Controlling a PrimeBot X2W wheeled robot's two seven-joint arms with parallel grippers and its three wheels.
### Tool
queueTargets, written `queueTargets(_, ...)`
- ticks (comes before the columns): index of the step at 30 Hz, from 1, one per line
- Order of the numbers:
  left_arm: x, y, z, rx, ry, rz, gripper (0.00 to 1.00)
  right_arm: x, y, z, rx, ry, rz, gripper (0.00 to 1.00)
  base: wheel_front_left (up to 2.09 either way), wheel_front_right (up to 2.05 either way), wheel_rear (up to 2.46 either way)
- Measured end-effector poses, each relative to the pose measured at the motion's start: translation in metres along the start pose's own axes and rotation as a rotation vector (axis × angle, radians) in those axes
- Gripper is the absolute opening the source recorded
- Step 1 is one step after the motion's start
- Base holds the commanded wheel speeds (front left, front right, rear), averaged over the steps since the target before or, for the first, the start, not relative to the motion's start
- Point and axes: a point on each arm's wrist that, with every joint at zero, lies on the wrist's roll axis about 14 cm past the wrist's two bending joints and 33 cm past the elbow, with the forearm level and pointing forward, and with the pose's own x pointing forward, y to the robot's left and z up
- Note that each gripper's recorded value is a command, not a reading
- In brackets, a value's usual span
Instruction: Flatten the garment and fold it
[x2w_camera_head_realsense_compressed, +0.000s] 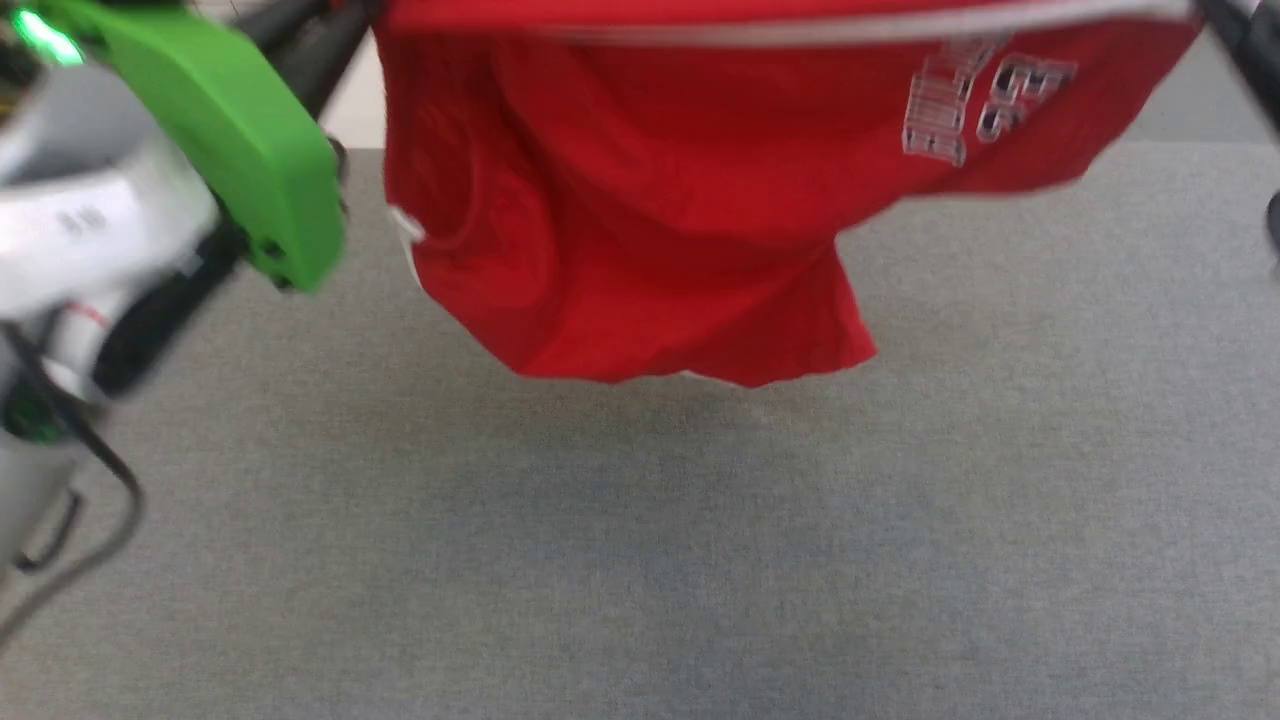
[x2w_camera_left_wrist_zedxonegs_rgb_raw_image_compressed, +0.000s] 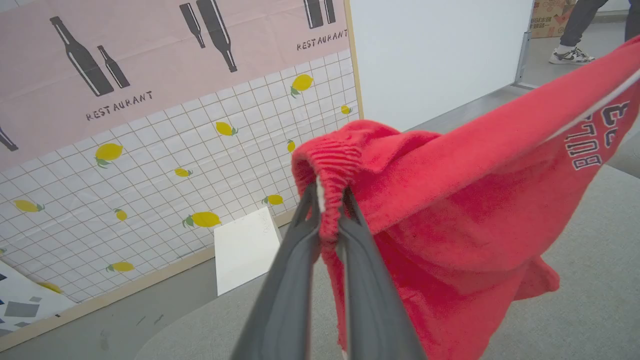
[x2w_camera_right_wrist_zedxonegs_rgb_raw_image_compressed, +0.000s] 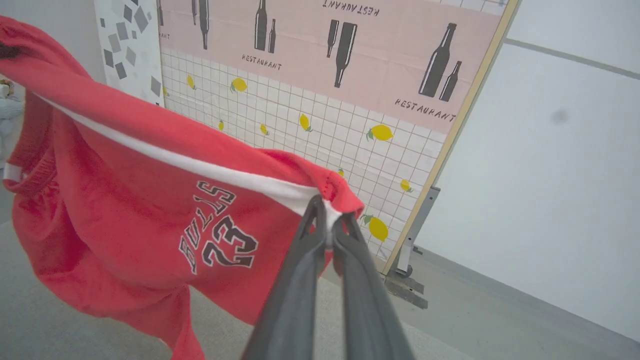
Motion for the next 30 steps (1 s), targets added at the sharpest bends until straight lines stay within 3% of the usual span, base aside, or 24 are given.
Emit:
queueTargets(6,0.031,0.027,0.010,0.022,0.047,-0.006,0.00,0.037,-0.015,0.021,-0.057,-0.014,0.017,0.00,0.00,0.00,0.00)
queueTargets(19,0.155,0.085,-0.003,-0.017,0.087,0.027,0.00,0.151,-0.071,0.012,-0.199,-0.067,-0.052,0.00,0.00,0.00,0.00)
queueTargets(24,0.199,0.100,-0.028,-0.054,0.078,0.059,0.00,0.189,-0.086,-0.023,-0.200,-0.063,-0.080,0.00,0.00,0.00,0.00)
queueTargets(30,0.235,0.100,-0.090,-0.139,0.125,0.063,0.00,0.210,-0.086,-0.107,-0.166,0.084,-0.069,0.00,0.00,0.00,0.00)
